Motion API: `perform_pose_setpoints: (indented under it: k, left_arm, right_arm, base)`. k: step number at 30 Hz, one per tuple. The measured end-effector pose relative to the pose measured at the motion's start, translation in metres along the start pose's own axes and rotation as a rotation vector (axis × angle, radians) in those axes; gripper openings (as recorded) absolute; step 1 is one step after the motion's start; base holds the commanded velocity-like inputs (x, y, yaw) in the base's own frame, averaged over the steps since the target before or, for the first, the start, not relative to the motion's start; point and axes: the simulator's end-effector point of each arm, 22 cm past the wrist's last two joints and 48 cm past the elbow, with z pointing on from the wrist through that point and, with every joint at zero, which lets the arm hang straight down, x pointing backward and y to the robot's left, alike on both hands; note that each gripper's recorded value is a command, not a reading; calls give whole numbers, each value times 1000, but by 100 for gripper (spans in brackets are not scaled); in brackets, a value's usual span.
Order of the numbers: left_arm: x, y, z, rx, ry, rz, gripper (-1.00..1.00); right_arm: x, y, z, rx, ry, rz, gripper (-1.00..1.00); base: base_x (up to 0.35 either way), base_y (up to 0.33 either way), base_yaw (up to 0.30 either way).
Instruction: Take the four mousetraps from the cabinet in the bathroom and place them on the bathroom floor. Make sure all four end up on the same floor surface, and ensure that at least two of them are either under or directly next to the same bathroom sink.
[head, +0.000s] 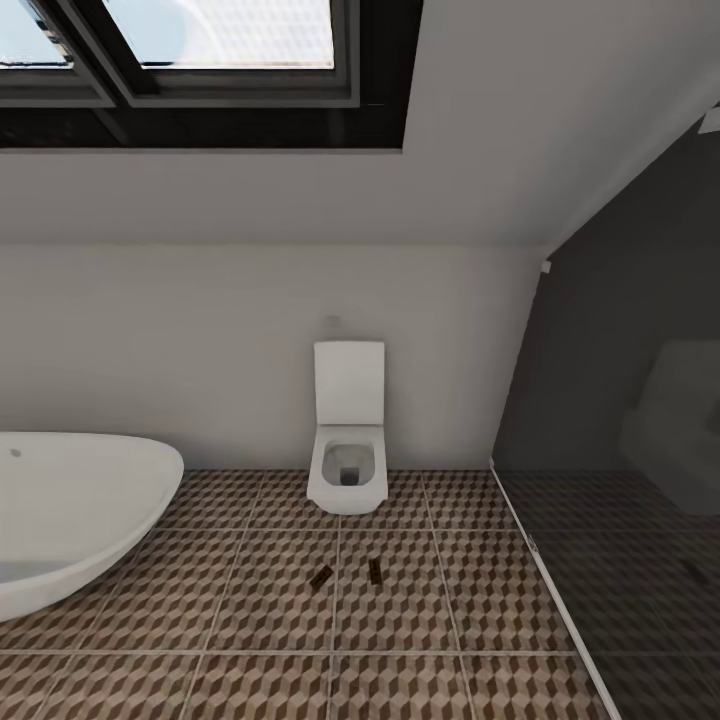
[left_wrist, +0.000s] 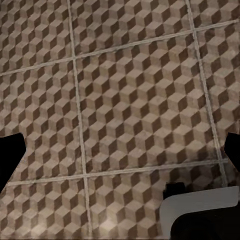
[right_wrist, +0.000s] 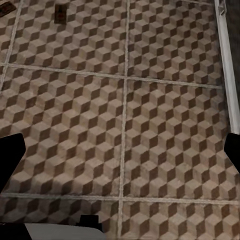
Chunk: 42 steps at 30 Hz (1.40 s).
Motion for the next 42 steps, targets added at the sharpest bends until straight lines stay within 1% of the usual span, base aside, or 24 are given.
perform_pose_setpoints:
  k: [1, 5, 9, 10, 14, 15, 18, 19, 21, 22, 26, 27, 30, 32, 33, 36, 39, 42]
  left_arm:
    - [15, 2, -5, -2, 23, 2, 100]
    - [48, 3, -17, -6, 84, -1, 100]
    - [81, 1, -28, -17, 174, -27, 100]
    - [96, 0, -33, -27, 225, -54, 100]
    - [122, 1, -42, -57, 323, -126, 100]
    - [131, 2, -46, -72, 361, -161, 100]
    - [144, 2, -52, -91, 410, -209, 100]
    - [147, 1, -54, -93, 420, -216, 100]
    - [154, -1, -58, -93, 440, -225, 100]
    - [162, -5, -63, -90, 465, -231, 100]
    - [179, -13, -73, -80, 534, -234, 100]
    - [187, -15, -78, -75, 573, -233, 100]
    - [196, -18, -84, -68, 619, -231, 100]
    - [199, -19, -87, -65, 637, -230, 100]
    - [201, -20, -88, -62, 649, -230, 100]
    - [203, -21, -90, -60, 660, -231, 100]
    - [204, -22, -91, -59, 665, -231, 100]
    - [205, -22, -91, -59, 668, -231, 100]
  right_arm:
    - [1, -1, 0, 3, 3, 4, 100]
    - [3, -1, 0, 6, 14, 8, 100]
    - [10, 1, 0, 5, 45, 9, 100]
    - [15, 2, -1, 3, 70, 8, 100]
    - [27, 7, -2, -3, 125, 6, 100]
    - [31, 9, -2, -5, 147, 5, 100]
    - [37, 11, -3, -7, 172, 4, 100]
    - [38, 11, -4, -7, 176, 4, 100]
    - [39, 11, -4, -8, 181, 4, 100]
    - [39, 11, -4, -8, 184, 4, 100]
    - [41, 13, -4, -9, 194, 4, 100]
    - [44, 15, -5, -11, 207, 5, 100]
    - [50, 22, -7, -19, 240, 6, 100]
    - [56, 28, -9, -25, 272, 9, 100]
    - [63, 34, -11, -30, 307, 13, 100]
    - [72, 39, -15, -32, 356, 24, 100]
    - [79, 41, -17, -29, 388, 39, 100]
    - [82, 42, -19, -24, 405, 53, 100]
  base:
    - [0, 0, 0]
    - [0, 0, 0]
    - [0, 0, 0]
    - [0, 0, 0]
    - [0, 0, 0]
    - [0, 0, 0]
    - [0, 0, 0]
    - [0, 0, 0]
    - [0, 0, 0]
    - [0, 0, 0]
    - [0, 0, 0]
    - [0, 0, 0]
    - [0, 0, 0]
    - [0, 0, 0]
    - [0, 0, 0]
    - [0, 0, 0]
    - [0, 0, 0]
    - [0, 0, 0]
